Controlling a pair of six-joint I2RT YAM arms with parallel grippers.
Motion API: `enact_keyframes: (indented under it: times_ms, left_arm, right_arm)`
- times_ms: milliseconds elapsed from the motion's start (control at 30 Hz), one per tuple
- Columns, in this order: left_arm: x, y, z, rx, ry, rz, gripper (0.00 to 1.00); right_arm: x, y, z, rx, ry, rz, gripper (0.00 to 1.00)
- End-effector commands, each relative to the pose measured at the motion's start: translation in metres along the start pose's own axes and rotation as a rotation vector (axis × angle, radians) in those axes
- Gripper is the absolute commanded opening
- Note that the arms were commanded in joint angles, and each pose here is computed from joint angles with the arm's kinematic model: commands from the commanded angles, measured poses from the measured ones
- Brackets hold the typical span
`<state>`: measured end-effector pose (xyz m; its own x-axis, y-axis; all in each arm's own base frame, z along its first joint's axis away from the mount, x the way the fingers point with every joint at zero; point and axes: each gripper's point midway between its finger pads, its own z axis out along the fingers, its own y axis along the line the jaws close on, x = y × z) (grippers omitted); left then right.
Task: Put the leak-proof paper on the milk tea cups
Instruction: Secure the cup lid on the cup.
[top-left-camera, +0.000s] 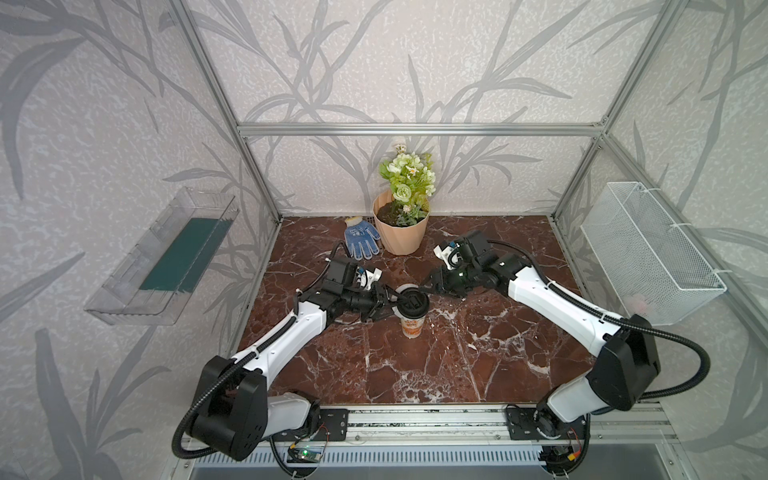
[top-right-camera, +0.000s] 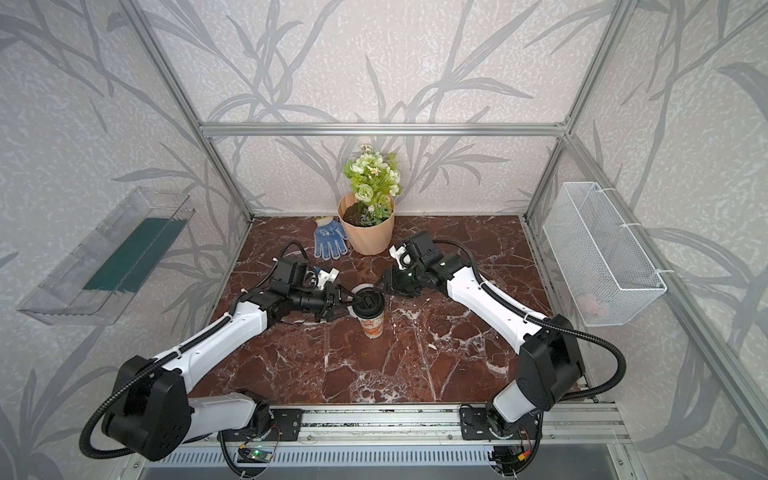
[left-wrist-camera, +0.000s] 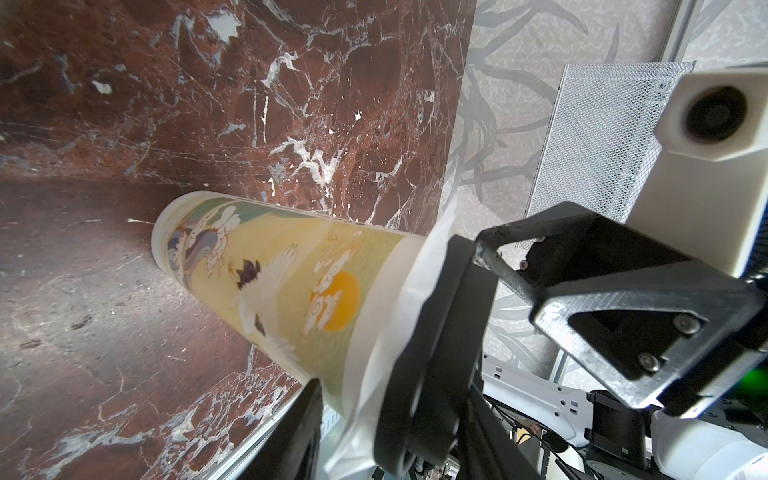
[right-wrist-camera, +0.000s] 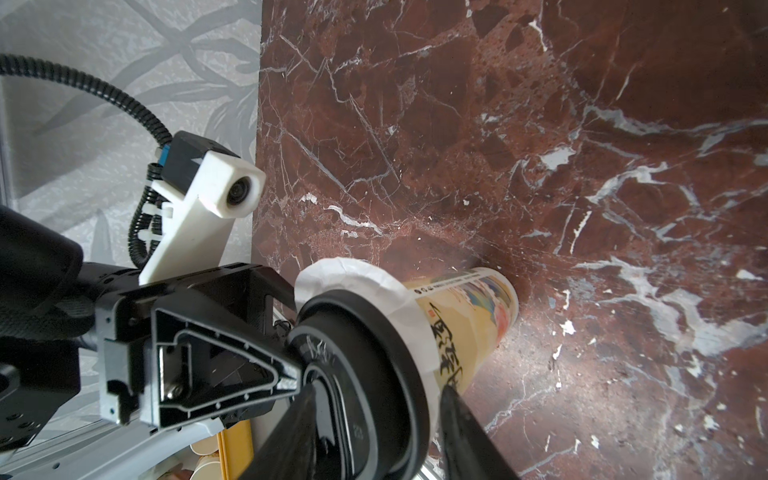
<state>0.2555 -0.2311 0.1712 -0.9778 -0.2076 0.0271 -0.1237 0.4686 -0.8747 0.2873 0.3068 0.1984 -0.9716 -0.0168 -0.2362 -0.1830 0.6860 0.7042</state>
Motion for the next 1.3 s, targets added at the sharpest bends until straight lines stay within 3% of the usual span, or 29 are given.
enact_keyframes:
  times_ms: [0, 233, 533, 933, 1133, 1267]
  left_arm:
    - [0.011, 0.054, 0.004, -0.184, 0.012, -0.139, 0.48]
    - [0.012, 0.054, 0.004, -0.185, 0.013, -0.14, 0.48]
    - [0.012, 0.055, 0.005, -0.184, 0.018, -0.139, 0.48]
    - [0.012, 0.054, 0.006, -0.182, 0.025, -0.137, 0.48]
    - [0.012, 0.055, 0.006, -0.183, 0.028, -0.137, 0.48]
    - [0.011, 0.054, 0.007, -0.181, 0.028, -0.138, 0.48]
  right_arm:
    - [0.002, 0.009, 0.003, -0.039, 0.042, -0.032, 0.48]
    - [0.002, 0.006, 0.014, -0.056, 0.062, -0.019, 0.46]
    - [0.016, -0.029, 0.031, 0.021, 0.101, 0.04, 0.37]
    - [0.031, -0.047, 0.037, 0.051, 0.125, 0.072, 0.35]
    - [0.005, 0.003, 0.0, -0.025, 0.033, -0.02, 0.54]
    - [0.01, 0.009, -0.006, -0.042, 0.048, -0.025, 0.69]
